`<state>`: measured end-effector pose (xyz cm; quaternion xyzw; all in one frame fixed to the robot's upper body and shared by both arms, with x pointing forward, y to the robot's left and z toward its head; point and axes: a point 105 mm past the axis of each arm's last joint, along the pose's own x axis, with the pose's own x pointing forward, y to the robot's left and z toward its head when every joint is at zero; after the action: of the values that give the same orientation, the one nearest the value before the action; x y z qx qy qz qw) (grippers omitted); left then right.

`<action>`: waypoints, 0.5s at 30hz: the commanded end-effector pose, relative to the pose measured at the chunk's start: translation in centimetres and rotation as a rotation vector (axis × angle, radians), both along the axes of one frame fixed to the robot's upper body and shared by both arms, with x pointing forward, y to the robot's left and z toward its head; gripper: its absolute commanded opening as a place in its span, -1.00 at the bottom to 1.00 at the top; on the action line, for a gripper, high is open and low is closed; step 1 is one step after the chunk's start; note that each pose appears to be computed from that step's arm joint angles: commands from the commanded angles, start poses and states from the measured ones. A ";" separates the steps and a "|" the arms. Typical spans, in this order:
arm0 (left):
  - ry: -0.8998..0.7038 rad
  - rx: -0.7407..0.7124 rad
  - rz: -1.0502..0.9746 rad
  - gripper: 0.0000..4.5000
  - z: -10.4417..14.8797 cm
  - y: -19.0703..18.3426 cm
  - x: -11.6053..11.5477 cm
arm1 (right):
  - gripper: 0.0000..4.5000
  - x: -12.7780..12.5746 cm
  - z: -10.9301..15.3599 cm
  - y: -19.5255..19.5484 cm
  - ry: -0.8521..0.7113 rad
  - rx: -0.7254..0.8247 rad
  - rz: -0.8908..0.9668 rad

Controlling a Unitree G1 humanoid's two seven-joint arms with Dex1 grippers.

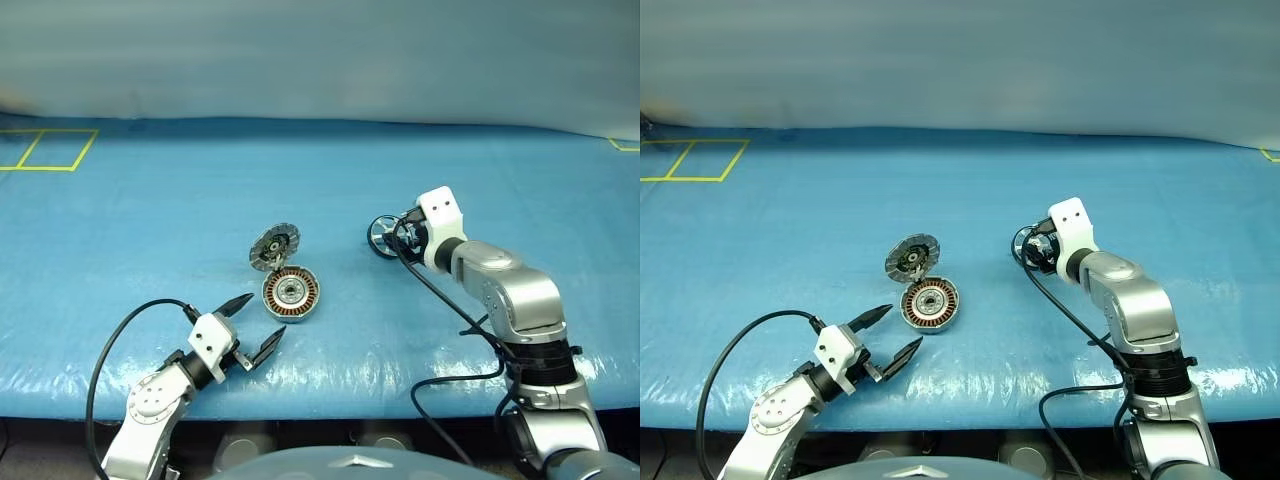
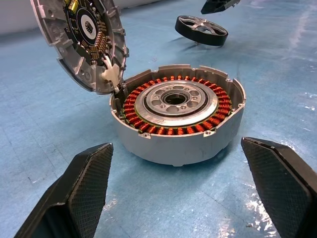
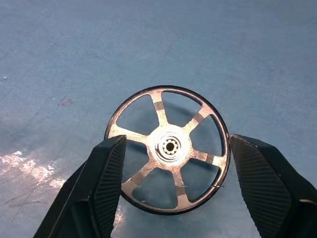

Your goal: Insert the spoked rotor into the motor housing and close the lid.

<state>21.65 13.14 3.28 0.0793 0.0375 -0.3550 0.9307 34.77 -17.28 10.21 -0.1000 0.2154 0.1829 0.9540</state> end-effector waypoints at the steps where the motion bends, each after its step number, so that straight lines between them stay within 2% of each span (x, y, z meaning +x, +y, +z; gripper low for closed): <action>1: -0.018 -0.004 0.000 1.00 0.4 -0.2 0.0 | 0.55 0.6 1.1 0.1 -0.051 -0.022 0.034; 15: -0.018 -0.005 0.011 1.00 0.4 -0.1 -0.1 | 0.55 1.4 -0.3 0.6 -0.021 -0.082 0.124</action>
<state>21.54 13.23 3.09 0.0804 0.0412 -0.3501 0.9323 35.61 -16.53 8.50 -0.1413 0.2327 0.2312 0.9340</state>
